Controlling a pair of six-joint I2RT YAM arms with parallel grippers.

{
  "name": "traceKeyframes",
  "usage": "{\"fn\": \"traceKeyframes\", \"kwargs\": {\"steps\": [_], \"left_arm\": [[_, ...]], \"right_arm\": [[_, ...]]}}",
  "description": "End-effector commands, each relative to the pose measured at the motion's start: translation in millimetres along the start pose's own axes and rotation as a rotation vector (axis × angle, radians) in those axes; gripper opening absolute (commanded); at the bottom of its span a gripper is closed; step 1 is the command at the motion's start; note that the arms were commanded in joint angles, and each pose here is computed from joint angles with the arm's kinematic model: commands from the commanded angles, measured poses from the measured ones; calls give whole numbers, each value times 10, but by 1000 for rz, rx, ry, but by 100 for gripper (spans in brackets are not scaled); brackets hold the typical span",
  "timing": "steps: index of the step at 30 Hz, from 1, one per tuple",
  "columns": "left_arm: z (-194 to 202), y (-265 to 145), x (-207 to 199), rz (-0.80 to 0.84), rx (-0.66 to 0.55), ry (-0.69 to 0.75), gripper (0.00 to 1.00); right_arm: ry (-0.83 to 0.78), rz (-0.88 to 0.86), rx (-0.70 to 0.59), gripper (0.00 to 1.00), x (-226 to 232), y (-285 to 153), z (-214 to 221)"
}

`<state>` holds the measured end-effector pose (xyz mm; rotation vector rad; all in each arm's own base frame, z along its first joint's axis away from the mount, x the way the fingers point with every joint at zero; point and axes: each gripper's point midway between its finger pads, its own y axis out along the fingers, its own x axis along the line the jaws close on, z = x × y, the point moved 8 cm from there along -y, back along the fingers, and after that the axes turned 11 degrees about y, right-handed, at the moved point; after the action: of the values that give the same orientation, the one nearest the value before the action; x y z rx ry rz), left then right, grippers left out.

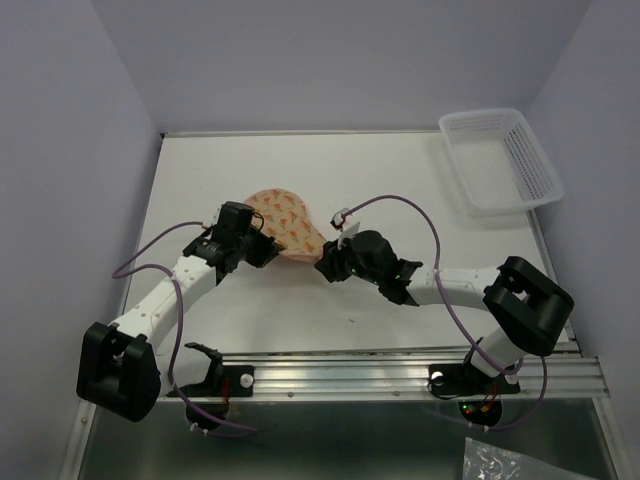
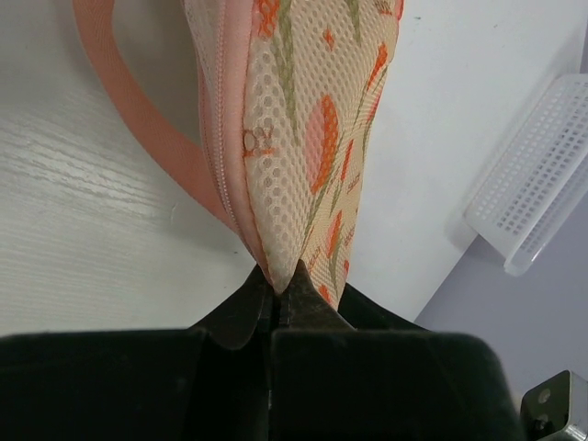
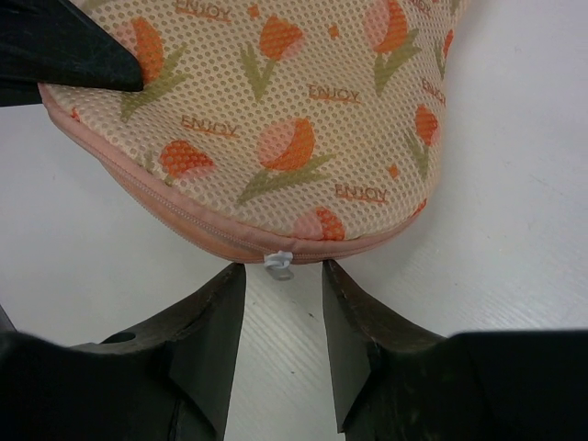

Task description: Unzip the laundry bag and remove the bra

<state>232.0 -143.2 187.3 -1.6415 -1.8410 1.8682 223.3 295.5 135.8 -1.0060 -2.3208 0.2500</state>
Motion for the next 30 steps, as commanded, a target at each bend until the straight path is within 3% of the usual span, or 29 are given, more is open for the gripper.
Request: {"fn": "traceKeyframes", "kwargs": {"steps": [1, 5, 7, 8, 13, 25, 30], "left_arm": [[-6, -12, -51, 45, -11, 33, 0], [3, 3, -44, 49, -4, 42, 0], [7, 11, -55, 55, 0, 56, 0], [3, 16, -53, 54, 1, 63, 0], [8, 37, -32, 40, 1, 75, 0], [-291, -51, 85, -25, -105, 83, 0], [-380, -84, 166, -20, -119, 116, 0]], "right_arm": [[-6, -28, -98, 44, 133, 54, -237], [-12, -33, -98, 42, 143, 74, -249], [-14, -31, -98, 33, 140, 81, -247], [-14, -29, -94, 23, 135, 83, -238], [-19, -18, -93, 2, 122, 51, -239], [-95, 181, 26, 1, -244, -38, 42], [-51, 222, 67, 1, -560, 15, 72]]}}
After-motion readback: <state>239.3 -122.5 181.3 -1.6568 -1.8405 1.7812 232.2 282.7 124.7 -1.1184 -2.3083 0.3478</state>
